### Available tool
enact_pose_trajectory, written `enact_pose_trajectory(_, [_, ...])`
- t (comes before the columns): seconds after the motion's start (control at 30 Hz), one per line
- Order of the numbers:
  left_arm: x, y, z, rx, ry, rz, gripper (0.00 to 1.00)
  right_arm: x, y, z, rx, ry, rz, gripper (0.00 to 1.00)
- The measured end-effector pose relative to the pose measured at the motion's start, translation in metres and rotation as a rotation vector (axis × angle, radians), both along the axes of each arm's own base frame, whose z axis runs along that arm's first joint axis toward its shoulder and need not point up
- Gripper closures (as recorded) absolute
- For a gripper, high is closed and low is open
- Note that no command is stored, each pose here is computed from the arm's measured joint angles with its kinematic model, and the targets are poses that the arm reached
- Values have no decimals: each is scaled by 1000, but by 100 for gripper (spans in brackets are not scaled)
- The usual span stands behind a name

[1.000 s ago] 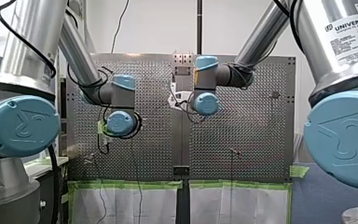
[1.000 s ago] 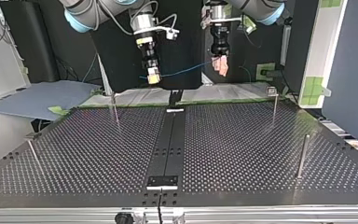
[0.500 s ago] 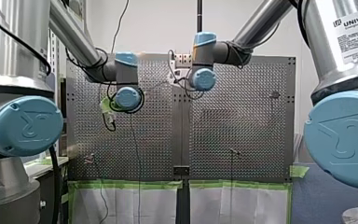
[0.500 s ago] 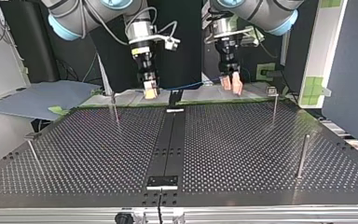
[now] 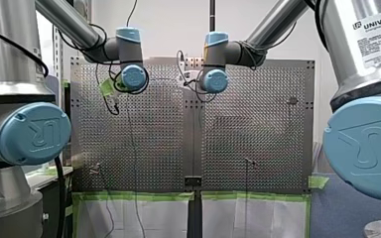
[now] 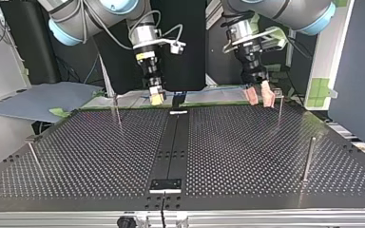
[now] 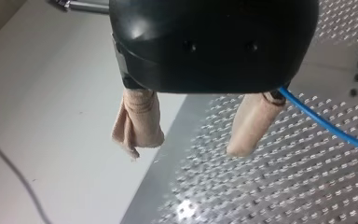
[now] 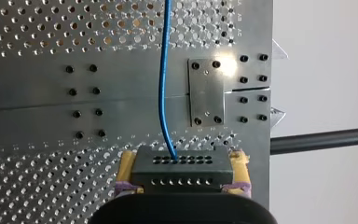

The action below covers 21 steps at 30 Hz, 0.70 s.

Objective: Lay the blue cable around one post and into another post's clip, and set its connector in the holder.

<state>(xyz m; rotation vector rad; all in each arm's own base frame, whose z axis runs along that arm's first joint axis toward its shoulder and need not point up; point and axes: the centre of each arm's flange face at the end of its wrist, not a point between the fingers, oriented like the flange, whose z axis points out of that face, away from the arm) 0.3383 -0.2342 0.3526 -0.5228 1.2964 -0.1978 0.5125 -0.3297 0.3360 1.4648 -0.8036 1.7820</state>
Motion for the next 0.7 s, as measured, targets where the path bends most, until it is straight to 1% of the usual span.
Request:
enact_pose_trajectory(0.13, [-5, 10, 20, -8, -12, 28, 0, 8, -4, -6, 7, 19, 8, 100])
enact_pose_trajectory(0.27, [-9, 18, 45, -18, -35, 46, 0, 20, -10, -14, 14, 60, 23, 100])
enact_pose_trajectory(0.3, [-9, 20, 51, -21, -42, 49, 0, 22, -11, -14, 12, 64, 28, 100])
enact_pose_trajectory(0.43, [-13, 28, 80, -30, -74, 68, 0, 31, -14, -8, -1, 62, 47, 100])
enact_pose_trajectory(0.5, [-14, 32, 90, -28, -79, 76, 0, 35, -15, -2, -10, 56, 52, 100])
enact_pose_trajectory(0.6, [-12, 39, 98, -14, -71, 94, 0, 39, -15, 7, -20, 49, 56, 100])
enact_pose_trajectory(0.7, [-8, 47, 101, 3, -53, 104, 0, 41, -16, 11, -24, 46, 58, 100])
